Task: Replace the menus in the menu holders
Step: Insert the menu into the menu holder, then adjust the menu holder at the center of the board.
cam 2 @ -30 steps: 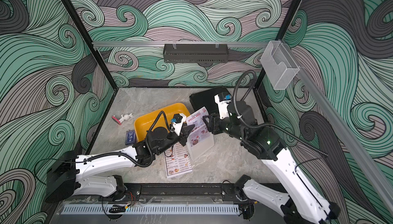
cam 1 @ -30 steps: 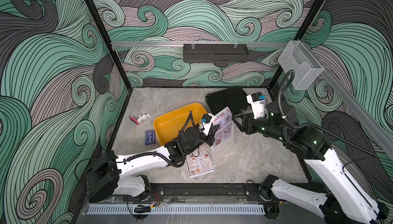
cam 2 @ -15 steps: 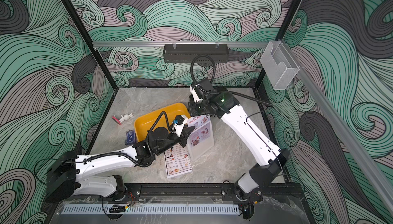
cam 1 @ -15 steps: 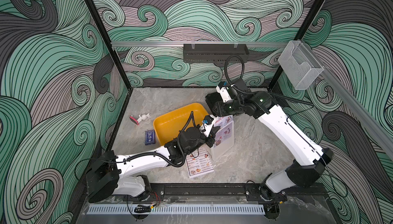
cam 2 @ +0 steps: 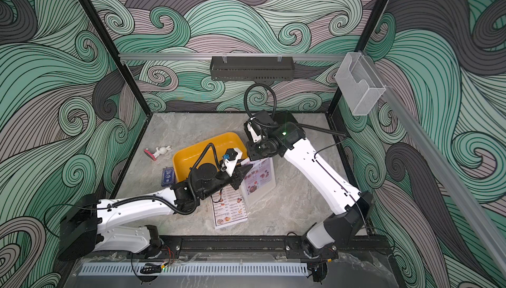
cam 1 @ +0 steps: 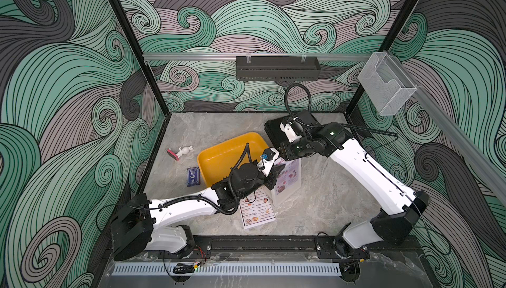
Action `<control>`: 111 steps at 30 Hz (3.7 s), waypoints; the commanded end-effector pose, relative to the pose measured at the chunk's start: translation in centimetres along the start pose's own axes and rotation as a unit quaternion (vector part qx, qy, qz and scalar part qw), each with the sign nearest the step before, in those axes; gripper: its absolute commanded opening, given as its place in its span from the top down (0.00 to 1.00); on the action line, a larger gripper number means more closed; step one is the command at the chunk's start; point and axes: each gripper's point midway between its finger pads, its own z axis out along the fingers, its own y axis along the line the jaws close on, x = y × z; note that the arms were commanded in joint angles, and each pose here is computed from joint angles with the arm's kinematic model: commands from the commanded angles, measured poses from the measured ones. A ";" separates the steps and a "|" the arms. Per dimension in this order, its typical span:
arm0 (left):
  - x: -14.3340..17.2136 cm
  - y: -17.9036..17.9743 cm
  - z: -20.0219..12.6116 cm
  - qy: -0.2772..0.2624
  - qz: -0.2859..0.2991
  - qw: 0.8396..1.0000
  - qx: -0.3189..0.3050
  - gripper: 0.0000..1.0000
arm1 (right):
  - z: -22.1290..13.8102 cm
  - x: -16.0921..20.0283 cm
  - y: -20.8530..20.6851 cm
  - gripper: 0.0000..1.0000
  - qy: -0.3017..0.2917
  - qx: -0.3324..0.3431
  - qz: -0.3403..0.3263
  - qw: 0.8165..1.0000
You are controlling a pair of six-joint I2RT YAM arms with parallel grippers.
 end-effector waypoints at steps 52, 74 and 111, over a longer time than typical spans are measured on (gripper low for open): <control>6.2 -1.3 -3.9 0.123 -0.075 0.988 0.056 0.40 | -3.9 -0.2 -5.5 0.44 -0.115 0.048 0.037 0.992; 8.1 -0.2 2.5 0.164 -0.027 0.974 0.157 0.91 | -4.7 7.8 -9.1 0.43 -0.165 0.052 0.076 0.982; 0.3 19.9 -6.5 0.107 0.001 0.947 -0.303 0.15 | -5.1 4.7 -24.0 0.23 -0.281 0.263 0.261 0.885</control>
